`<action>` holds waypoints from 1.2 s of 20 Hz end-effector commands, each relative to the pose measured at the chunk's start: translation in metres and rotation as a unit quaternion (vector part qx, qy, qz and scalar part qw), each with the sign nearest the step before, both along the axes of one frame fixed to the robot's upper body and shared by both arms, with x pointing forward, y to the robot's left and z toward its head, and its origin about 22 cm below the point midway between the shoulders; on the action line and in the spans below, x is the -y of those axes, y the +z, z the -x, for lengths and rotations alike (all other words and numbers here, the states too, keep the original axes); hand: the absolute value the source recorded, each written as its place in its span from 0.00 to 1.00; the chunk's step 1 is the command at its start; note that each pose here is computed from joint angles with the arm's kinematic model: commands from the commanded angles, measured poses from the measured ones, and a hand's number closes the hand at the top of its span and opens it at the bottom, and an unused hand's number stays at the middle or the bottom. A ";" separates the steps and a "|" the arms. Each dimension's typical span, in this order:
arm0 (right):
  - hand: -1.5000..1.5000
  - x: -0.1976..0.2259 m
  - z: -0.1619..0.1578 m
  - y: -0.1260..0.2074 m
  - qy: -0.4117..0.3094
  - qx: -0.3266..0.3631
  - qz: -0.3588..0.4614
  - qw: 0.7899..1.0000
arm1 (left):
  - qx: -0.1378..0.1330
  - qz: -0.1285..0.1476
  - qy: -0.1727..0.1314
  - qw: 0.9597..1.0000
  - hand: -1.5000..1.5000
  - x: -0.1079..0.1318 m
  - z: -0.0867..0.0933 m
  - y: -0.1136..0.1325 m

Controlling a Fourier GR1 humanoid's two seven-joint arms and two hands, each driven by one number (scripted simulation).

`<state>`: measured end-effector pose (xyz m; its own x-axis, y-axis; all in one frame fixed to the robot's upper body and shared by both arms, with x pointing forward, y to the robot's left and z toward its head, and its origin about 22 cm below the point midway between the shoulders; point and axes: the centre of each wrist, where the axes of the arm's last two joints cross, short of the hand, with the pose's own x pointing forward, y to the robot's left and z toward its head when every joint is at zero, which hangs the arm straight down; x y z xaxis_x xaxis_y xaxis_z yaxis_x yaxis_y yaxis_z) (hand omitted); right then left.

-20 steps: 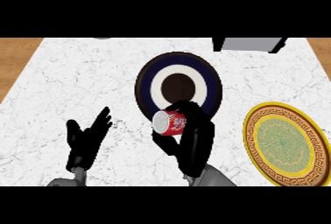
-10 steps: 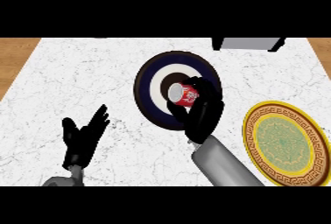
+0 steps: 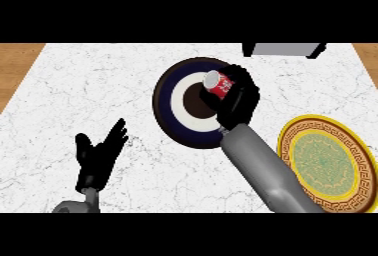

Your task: Pick the can from the plate and place it in the plate

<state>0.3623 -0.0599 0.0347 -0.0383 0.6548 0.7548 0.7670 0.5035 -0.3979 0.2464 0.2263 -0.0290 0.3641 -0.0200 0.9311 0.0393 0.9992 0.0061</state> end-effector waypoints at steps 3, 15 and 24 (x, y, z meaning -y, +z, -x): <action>0.00 0.015 -0.006 -0.030 -0.040 -0.156 -0.010 0.987 | 0.007 0.003 -0.014 1.000 0.50 0.000 0.003 0.001; 0.00 0.001 0.011 -0.012 0.059 -0.004 -0.091 0.994 | 0.014 -0.002 -0.021 1.000 0.50 0.013 0.004 -0.006; 0.00 0.037 0.038 0.011 0.077 0.026 -0.180 0.980 | -0.002 0.009 -0.001 1.000 0.50 -0.007 0.007 -0.005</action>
<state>0.3457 -0.0865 0.0453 -0.1233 0.4074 0.9049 0.6861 0.6938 -0.2189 0.2452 0.2270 -0.0283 0.3510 -0.0221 0.9361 0.0545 0.9985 0.0032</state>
